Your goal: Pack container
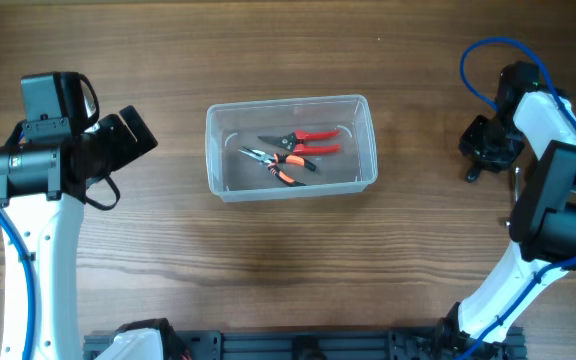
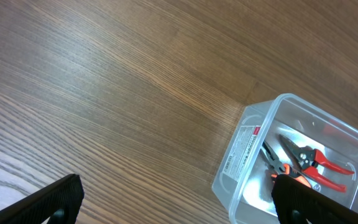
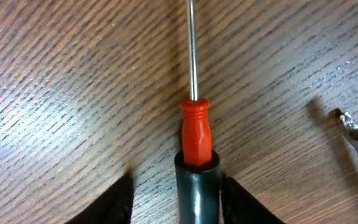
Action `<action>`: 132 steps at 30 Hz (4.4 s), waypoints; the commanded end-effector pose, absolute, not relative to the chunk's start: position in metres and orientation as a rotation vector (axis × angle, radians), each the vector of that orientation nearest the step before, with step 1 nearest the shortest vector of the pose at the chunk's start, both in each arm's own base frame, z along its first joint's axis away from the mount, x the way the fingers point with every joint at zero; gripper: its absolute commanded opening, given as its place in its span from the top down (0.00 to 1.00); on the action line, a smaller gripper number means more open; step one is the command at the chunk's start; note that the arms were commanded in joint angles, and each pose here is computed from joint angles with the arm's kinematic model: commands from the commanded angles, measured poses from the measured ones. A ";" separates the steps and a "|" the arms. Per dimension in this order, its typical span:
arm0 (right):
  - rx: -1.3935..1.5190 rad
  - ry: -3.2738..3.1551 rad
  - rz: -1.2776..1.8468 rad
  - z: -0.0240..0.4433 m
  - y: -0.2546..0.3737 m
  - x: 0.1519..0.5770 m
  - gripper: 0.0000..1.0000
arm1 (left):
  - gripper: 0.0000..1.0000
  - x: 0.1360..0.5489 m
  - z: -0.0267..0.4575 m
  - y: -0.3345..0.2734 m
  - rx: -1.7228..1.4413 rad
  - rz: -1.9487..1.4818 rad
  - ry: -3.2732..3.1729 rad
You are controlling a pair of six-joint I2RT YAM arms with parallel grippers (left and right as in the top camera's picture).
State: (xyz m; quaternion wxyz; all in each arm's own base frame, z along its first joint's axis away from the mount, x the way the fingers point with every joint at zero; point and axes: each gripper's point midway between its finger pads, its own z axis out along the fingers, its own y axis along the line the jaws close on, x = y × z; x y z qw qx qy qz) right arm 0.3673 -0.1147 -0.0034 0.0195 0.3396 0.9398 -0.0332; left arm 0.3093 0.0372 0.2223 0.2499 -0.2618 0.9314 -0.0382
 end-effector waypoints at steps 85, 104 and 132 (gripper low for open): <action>-0.170 2.629 -0.176 0.240 0.074 0.413 0.01 | 0.00 0.314 0.226 0.034 -0.678 -0.119 2.528; 0.850 2.664 -0.111 0.287 -0.109 0.260 0.00 | 0.00 0.321 0.230 0.035 -0.669 -0.124 2.497; 0.609 2.884 -0.042 0.088 -0.168 0.262 0.02 | 0.00 0.324 0.231 0.035 -0.666 -0.126 2.485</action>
